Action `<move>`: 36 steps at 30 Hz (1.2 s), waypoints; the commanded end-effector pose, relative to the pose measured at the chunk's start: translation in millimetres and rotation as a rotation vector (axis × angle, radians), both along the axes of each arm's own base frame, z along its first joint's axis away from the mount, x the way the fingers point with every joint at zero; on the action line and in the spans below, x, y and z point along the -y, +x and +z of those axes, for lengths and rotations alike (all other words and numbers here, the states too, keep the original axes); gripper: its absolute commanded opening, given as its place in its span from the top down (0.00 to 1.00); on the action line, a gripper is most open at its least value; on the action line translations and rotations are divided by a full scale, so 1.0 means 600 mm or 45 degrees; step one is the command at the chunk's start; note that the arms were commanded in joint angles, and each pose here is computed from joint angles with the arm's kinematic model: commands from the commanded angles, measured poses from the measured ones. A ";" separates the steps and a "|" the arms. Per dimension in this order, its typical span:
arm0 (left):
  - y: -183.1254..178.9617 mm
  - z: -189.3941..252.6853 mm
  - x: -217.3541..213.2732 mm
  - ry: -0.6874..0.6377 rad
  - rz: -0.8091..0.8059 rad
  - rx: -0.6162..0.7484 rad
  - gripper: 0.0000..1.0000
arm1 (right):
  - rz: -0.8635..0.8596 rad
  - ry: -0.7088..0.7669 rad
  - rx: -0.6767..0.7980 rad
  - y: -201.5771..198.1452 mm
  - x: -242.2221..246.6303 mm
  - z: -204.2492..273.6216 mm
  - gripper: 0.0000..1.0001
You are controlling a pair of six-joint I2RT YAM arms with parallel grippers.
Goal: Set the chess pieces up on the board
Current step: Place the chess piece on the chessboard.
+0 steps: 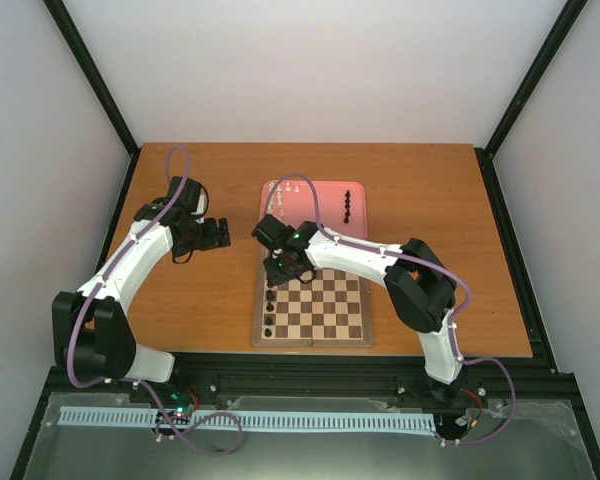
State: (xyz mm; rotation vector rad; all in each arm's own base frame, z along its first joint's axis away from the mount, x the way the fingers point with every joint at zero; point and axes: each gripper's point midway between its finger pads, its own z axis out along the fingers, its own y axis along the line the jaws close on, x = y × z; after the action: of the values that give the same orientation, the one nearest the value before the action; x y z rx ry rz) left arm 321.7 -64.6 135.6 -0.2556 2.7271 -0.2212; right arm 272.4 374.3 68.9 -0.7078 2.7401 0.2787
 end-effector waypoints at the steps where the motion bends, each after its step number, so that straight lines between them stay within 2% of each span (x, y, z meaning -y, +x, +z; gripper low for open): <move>1: 0.008 0.006 -0.003 0.014 -0.003 0.030 0.00 | 0.017 0.004 0.020 0.009 -0.012 0.000 0.91; 36: 0.015 0.000 -0.004 0.025 -0.004 0.016 0.00 | 0.020 -0.032 0.022 0.031 -0.008 -0.014 0.84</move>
State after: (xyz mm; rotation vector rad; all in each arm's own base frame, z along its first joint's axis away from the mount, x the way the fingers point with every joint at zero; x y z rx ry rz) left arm 322.5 -63.8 129.2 -0.2591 2.7459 -0.2072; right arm 283.7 377.0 56.0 -0.7428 2.7472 0.2461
